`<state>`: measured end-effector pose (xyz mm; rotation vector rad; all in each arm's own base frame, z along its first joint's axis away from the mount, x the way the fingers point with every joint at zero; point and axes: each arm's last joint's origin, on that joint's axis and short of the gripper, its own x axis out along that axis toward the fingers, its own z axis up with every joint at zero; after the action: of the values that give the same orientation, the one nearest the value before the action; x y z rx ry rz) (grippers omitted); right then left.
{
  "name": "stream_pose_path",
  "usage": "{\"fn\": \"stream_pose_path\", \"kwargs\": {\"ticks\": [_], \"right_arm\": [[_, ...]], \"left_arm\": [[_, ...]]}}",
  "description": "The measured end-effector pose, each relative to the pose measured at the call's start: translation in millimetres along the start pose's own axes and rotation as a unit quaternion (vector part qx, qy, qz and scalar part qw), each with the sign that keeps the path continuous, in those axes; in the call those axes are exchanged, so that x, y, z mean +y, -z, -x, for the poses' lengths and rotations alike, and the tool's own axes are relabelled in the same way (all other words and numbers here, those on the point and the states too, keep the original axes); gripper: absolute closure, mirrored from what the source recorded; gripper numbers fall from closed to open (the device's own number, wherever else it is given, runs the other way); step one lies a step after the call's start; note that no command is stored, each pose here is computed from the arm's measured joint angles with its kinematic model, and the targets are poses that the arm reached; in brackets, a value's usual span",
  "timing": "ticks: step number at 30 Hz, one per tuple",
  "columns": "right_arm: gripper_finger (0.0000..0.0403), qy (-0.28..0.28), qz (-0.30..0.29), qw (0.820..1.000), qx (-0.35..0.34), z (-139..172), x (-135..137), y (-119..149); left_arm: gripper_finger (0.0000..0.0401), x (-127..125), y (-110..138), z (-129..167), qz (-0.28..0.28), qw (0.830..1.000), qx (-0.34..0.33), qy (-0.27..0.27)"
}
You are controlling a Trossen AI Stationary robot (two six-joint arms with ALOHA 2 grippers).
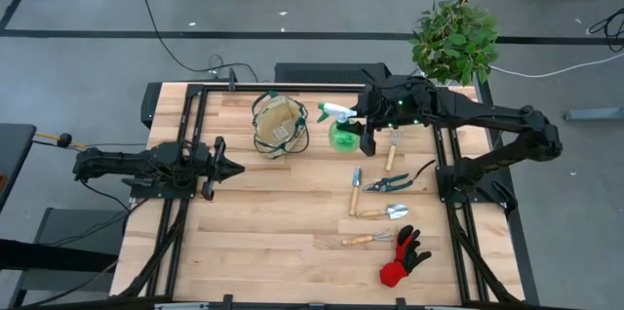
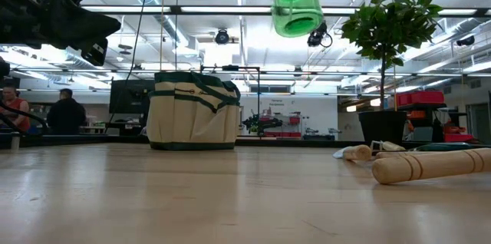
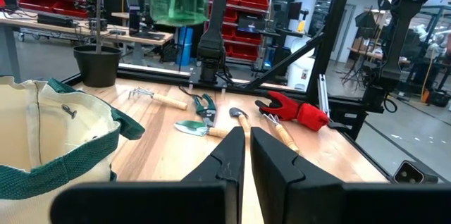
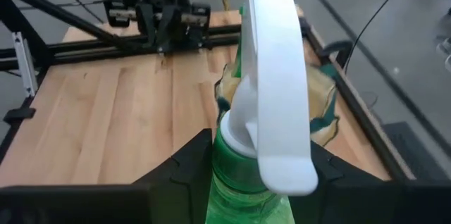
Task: Pick & Place Garden tools in Gardening bag
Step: Put the green spray bottle into the gardening bag
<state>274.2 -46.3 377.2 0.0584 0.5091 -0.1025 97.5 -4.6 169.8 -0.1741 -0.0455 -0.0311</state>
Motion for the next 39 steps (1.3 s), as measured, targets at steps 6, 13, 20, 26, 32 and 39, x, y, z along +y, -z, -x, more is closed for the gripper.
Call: {"fn": "stream_pose_path", "kwargs": {"ticks": [6,13,20,26,32,39], "right_arm": [[0.0262,-0.006,-0.002,0.999,0.037,-13.2,3.1,6.8],[0.0262,-0.007,-0.009,0.996,0.087,-40.8,2.2,18.2],[0.0262,-0.008,-0.009,0.994,0.107,-57.4,2.3,24.3],[0.0262,-0.014,-0.004,0.994,0.106,-57.2,7.3,23.7],[0.0262,-0.017,-0.005,0.995,0.100,-55.0,9.6,19.5],[0.0262,-0.018,-0.005,0.995,0.103,-55.0,10.9,20.0]], "left_arm": [[0.0369,-0.2,-1.0,0.0,0.047,0.999,-0.005,0.001],[0.0369,-2.5,-14.9,2.2,0.053,0.998,-0.029,0.006],[0.0369,-5.1,-30.5,5.5,0.054,0.997,-0.050,0.011],[0.0369,-7.2,-47.3,9.1,0.078,0.994,-0.074,0.005],[0.0369,-10.3,-66.5,6.2,0.090,0.993,-0.070,0.001],[0.0369,-16.3,-96.8,-4.9,0.089,0.995,-0.048,0.001]]}}
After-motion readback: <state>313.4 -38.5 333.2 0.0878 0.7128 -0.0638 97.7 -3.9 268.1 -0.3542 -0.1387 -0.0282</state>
